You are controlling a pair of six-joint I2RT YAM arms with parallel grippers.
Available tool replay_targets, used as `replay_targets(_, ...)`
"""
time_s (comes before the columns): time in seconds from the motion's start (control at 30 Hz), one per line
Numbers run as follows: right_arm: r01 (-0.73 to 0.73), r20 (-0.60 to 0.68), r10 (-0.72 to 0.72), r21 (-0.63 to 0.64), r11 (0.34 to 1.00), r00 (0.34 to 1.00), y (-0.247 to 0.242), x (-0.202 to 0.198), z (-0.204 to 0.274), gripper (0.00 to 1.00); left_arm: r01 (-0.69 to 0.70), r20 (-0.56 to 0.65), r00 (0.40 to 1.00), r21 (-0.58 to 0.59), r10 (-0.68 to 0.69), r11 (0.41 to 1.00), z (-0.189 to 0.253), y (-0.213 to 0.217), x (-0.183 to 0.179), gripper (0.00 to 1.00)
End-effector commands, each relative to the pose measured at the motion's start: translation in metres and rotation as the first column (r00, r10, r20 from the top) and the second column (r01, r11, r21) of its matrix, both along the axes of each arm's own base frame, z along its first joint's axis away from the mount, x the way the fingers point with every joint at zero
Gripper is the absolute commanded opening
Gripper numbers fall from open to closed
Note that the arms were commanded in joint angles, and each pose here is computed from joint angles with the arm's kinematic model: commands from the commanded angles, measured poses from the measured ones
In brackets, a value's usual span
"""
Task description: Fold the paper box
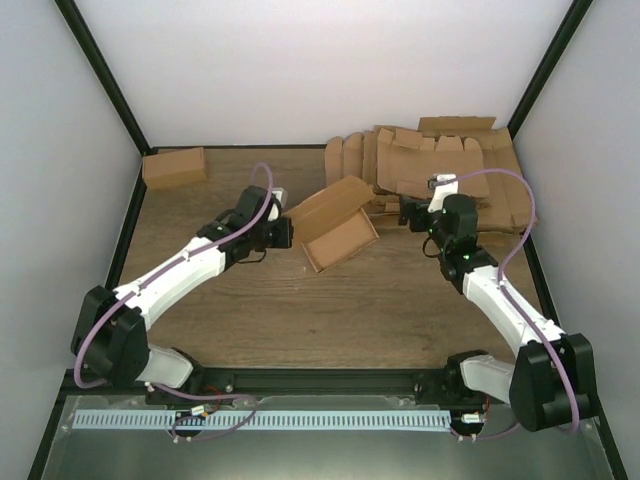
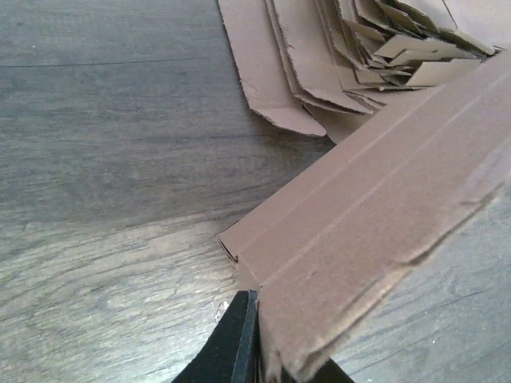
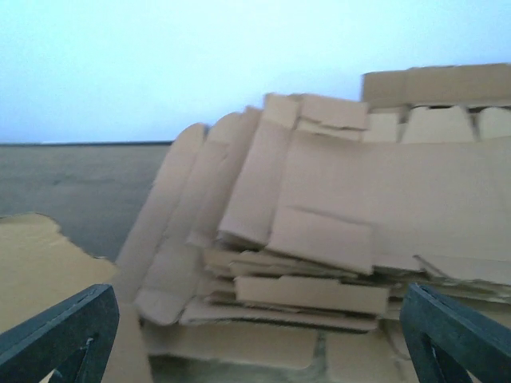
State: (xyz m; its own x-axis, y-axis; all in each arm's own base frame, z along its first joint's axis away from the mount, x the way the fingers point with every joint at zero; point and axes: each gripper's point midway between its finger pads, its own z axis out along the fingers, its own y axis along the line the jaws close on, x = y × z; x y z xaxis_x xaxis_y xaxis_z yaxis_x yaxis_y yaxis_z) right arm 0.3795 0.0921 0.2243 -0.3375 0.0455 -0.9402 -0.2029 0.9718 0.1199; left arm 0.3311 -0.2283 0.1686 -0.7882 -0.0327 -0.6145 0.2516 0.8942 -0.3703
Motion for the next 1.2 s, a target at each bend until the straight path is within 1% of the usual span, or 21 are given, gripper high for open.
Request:
replay_targets(0.0,0.17,0.095,-0.168,-0.015,0.985,0.981,-0.032,0.019,0.015,1.0,-0.023,0.015,1.0,0.009,0.022,1.0,0.006,-0.001,0.013,0.04)
replay_targets(0.2,0.328,0.182,-0.308,-0.089,0.941,0.934,-0.059,0.032,0.02,1.0,-0.035,0.004,0.999,-0.015,0.035,0.999,0.008,-0.007,0.021,0.04)
replay_targets(0.23,0.355,0.178,-0.336,-0.093,0.93,0.925,-0.064,0.034,0.019,1.0,-0.037,0.007,0.999,-0.02,0.037,0.999,0.01,-0.009,0.024,0.04)
replay_targets(0.33,0.332,0.163,-0.315,-0.093,0.939,0.935,-0.063,0.044,0.022,1.0,-0.04,0.014,0.999,-0.036,0.04,0.999,0.016,-0.014,0.032,0.04)
replay_targets(0.4,0.313,0.204,-0.287,-0.109,0.944,0.936,-0.06,0.047,0.029,1.0,-0.044,0.019,0.999,-0.038,0.044,0.998,0.02,-0.018,0.039,0.04)
replay_targets(0.47,0.368,0.234,-0.332,-0.134,0.92,0.914,-0.069,0.052,0.033,1.0,-0.048,0.027,0.998,-0.037,0.049,0.998,0.026,-0.021,0.047,0.04)
replay_targets(0.53,0.409,0.243,-0.36,-0.193,0.892,0.901,-0.078,0.062,0.028,1.0,-0.052,0.03,0.998,-0.033,0.053,0.998,0.03,-0.022,0.053,0.04)
replay_targets(0.57,0.423,0.236,-0.373,-0.22,0.879,0.897,-0.083,0.068,0.023,1.0,-0.054,0.033,0.998,-0.033,0.055,0.998,0.032,-0.022,0.055,0.04)
replay_targets(0.63,0.471,0.223,-0.424,-0.231,0.852,0.878,-0.097,0.079,0.018,1.0,-0.058,0.036,0.998,-0.035,0.06,0.998,0.035,-0.023,0.06,0.04)
replay_targets(0.83,0.439,0.201,-0.399,-0.229,0.869,0.895,-0.105,0.099,0.002,1.0,-0.067,0.021,0.997,-0.037,0.068,0.997,0.031,-0.025,0.069,0.04)
replay_targets(0.97,0.451,0.169,-0.421,-0.241,0.859,0.891,-0.119,0.118,-0.013,1.0,-0.078,0.016,0.997,-0.035,0.078,0.996,0.029,-0.024,0.071,0.04)
replay_targets(1.17,0.473,0.103,-0.462,-0.166,0.865,0.881,-0.157,0.144,-0.023,1.0,-0.092,0.011,0.996,-0.025,0.092,0.995,0.028,-0.019,0.073,0.04)
